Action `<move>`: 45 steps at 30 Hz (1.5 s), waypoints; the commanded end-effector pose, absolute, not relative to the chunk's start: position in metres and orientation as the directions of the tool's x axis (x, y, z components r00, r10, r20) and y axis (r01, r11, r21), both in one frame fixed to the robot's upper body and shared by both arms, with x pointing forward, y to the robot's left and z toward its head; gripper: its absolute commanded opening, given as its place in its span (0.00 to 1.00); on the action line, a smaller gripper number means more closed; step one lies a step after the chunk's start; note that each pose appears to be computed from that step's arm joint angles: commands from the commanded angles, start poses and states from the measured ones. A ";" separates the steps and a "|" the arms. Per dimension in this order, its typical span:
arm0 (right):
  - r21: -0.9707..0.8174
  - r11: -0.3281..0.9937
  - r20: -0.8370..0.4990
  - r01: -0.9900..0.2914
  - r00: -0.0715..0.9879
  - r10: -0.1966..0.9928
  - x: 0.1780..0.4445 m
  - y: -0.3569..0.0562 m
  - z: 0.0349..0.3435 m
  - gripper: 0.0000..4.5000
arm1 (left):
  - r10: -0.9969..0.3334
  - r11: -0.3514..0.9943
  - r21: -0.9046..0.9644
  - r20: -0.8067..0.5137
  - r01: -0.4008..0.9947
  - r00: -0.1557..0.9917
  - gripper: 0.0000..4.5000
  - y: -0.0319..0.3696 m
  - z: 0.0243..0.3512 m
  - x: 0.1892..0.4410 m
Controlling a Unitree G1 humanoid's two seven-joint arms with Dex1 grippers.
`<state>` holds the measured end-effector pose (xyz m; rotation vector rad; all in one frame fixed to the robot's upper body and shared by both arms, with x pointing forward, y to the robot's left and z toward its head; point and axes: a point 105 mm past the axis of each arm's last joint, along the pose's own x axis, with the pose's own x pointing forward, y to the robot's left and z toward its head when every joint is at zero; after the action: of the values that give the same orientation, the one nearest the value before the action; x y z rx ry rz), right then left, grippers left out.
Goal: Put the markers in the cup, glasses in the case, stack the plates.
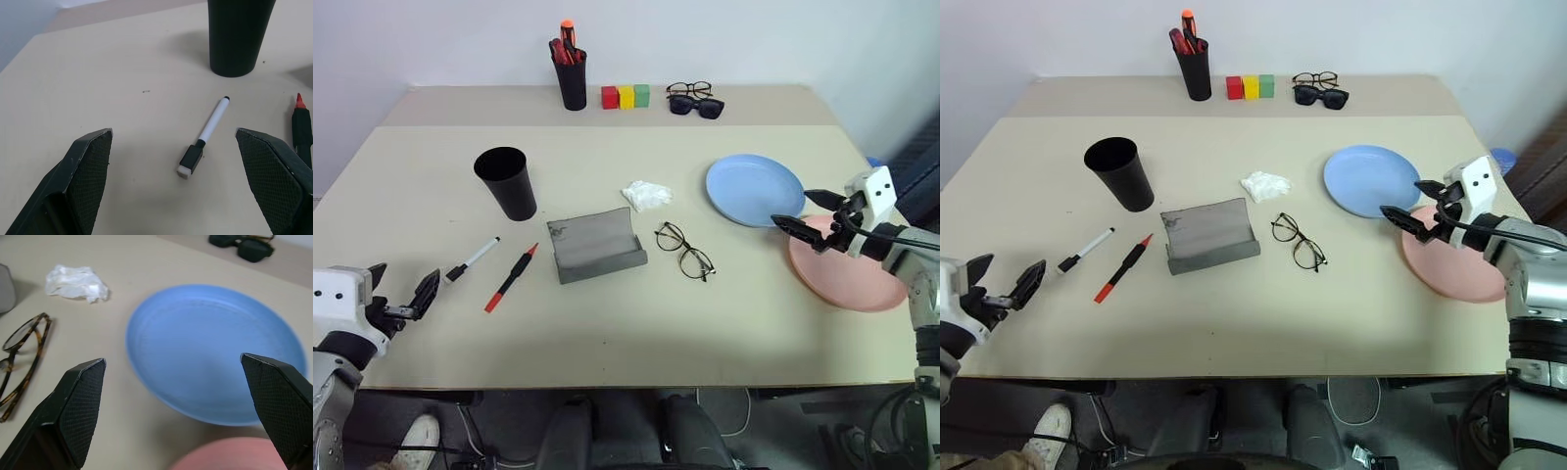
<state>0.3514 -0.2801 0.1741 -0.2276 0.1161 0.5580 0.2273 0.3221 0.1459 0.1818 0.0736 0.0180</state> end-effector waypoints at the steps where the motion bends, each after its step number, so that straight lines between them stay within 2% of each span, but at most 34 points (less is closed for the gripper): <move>1: -0.216 0.818 -0.124 -0.533 0.846 0.519 0.355 -0.276 0.190 1.00 | 0.025 0.979 0.204 -0.031 -0.018 0.999 0.91 0.320 0.159 0.228; 9: -0.257 0.777 -0.109 -0.574 0.816 0.567 0.354 -0.252 0.196 1.00 | 0.006 0.971 0.240 -0.062 0.009 0.998 0.91 0.316 0.158 0.240; 18: -0.308 0.619 -0.057 -0.722 0.664 0.746 0.348 -0.152 0.206 1.00 | 0.085 0.931 0.364 -0.197 -0.007 0.977 0.91 0.324 0.150 0.267; 19: -0.286 0.602 -0.044 -0.745 0.638 0.769 0.345 -0.139 0.207 1.00 | 0.081 0.933 0.360 -0.220 0.004 0.972 0.96 0.323 0.150 0.271; 23: -0.250 0.548 -0.066 -0.798 0.578 0.813 0.334 -0.100 0.198 1.00 | 0.049 0.956 0.286 -0.370 0.063 0.928 0.96 0.318 0.142 0.281; 26: -0.270 0.470 -0.060 -0.840 0.502 0.863 0.314 -0.065 0.192 1.00 | 0.048 0.965 0.247 -0.486 0.085 0.873 0.96 0.314 0.136 0.296; 29: -0.287 0.407 -0.044 -0.867 0.437 0.899 0.298 -0.041 0.190 1.00 | 0.009 0.973 0.200 -0.520 0.111 0.854 0.96 0.302 0.144 0.319; 34: -0.305 0.370 -0.048 -0.878 0.402 0.914 0.289 -0.023 0.178 1.00 | -0.034 0.979 0.136 -0.628 0.153 0.777 0.96 0.288 0.134 0.343; 39: -0.301 0.371 -0.020 -0.879 0.395 0.918 0.288 -0.017 0.179 1.00 | -0.052 0.982 0.091 -0.705 0.163 0.708 0.96 0.278 0.119 0.354; 43: -0.301 0.371 -0.017 -0.878 0.394 0.919 0.288 -0.017 0.177 1.00 | -0.025 0.982 0.111 -0.722 0.152 0.691 0.58 0.281 0.117 0.356; 45: -0.303 0.371 -0.015 -0.878 0.393 0.919 0.288 -0.015 0.176 1.00 | -0.004 0.984 0.120 -0.722 0.131 0.692 0.36 0.287 0.117 0.354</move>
<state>0.2901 -0.0183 0.1696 -0.2791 -0.1244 1.1554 0.3596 0.2711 0.1238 0.1539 0.7597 -0.1452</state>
